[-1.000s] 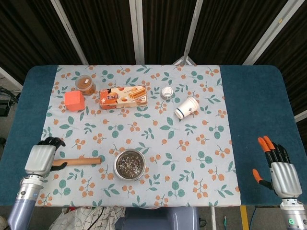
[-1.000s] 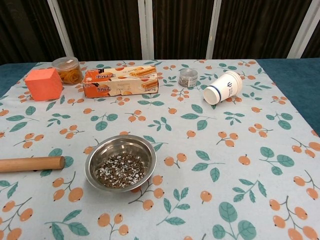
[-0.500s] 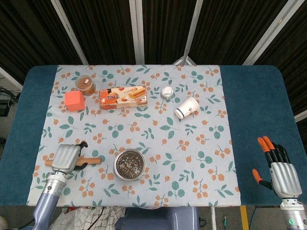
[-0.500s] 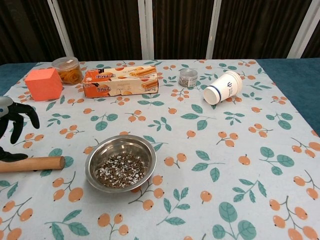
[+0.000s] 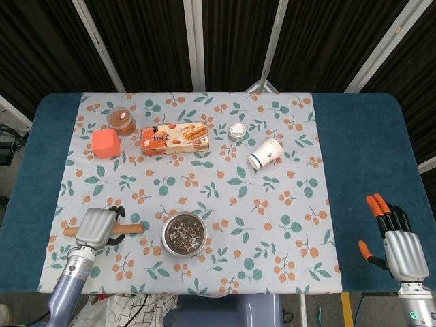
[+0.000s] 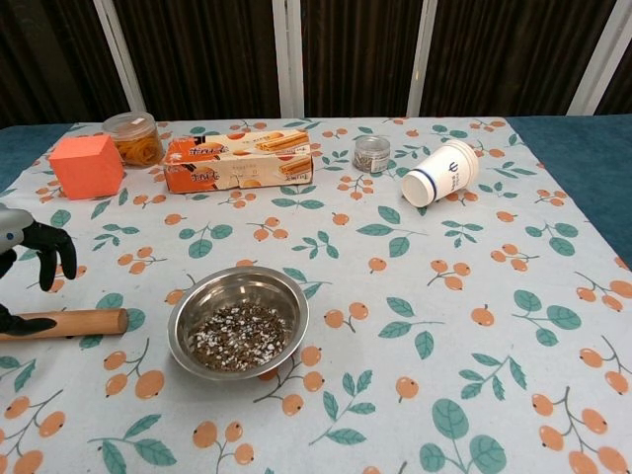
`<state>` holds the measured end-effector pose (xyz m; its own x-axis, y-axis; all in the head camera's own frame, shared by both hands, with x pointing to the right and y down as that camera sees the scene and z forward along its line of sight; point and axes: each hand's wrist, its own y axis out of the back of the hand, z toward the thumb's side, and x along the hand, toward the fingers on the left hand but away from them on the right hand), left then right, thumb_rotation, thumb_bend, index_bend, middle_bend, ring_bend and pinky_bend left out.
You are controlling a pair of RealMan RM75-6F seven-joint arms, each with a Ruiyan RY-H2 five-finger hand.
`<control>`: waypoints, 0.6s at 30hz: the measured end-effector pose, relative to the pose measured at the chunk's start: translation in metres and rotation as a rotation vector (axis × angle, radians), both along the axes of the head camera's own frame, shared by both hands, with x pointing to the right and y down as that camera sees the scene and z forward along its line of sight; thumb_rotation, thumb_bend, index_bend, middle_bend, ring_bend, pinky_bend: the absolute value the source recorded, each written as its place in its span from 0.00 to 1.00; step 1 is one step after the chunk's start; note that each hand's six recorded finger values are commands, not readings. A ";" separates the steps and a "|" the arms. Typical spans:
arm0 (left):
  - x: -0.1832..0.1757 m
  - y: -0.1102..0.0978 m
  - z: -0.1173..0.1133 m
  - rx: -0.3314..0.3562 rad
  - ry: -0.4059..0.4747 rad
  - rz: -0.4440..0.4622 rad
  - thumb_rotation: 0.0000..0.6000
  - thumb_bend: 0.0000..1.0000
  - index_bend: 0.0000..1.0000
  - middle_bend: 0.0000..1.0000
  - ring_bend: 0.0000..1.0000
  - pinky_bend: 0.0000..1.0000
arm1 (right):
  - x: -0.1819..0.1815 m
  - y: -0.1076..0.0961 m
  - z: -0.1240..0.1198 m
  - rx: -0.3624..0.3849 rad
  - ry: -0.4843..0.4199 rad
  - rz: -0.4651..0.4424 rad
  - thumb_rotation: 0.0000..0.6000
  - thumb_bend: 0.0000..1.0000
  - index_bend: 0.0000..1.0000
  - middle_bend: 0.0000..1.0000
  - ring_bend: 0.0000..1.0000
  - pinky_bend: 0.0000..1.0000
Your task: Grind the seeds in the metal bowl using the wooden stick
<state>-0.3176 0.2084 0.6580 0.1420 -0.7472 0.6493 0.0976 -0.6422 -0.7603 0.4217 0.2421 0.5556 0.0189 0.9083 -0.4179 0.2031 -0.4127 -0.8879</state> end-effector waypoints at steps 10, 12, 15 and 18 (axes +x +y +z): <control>0.011 0.004 0.010 -0.007 0.004 0.018 1.00 0.34 0.38 0.43 0.79 0.89 | 0.000 0.000 0.000 -0.001 -0.003 -0.001 1.00 0.37 0.00 0.00 0.00 0.00; 0.013 0.005 0.012 -0.010 0.001 0.020 1.00 0.34 0.38 0.43 0.79 0.89 | 0.000 0.000 0.000 -0.001 -0.005 -0.001 1.00 0.37 0.00 0.00 0.00 0.00; 0.016 0.006 0.017 -0.014 -0.005 0.024 1.00 0.35 0.38 0.43 0.79 0.89 | 0.000 0.000 0.000 -0.002 -0.006 0.001 1.00 0.37 0.00 0.00 0.00 0.00; 0.018 0.006 0.021 -0.021 -0.013 0.027 1.00 0.37 0.38 0.42 0.79 0.89 | 0.000 0.000 0.000 -0.002 -0.008 0.002 1.00 0.37 0.00 0.00 0.00 0.00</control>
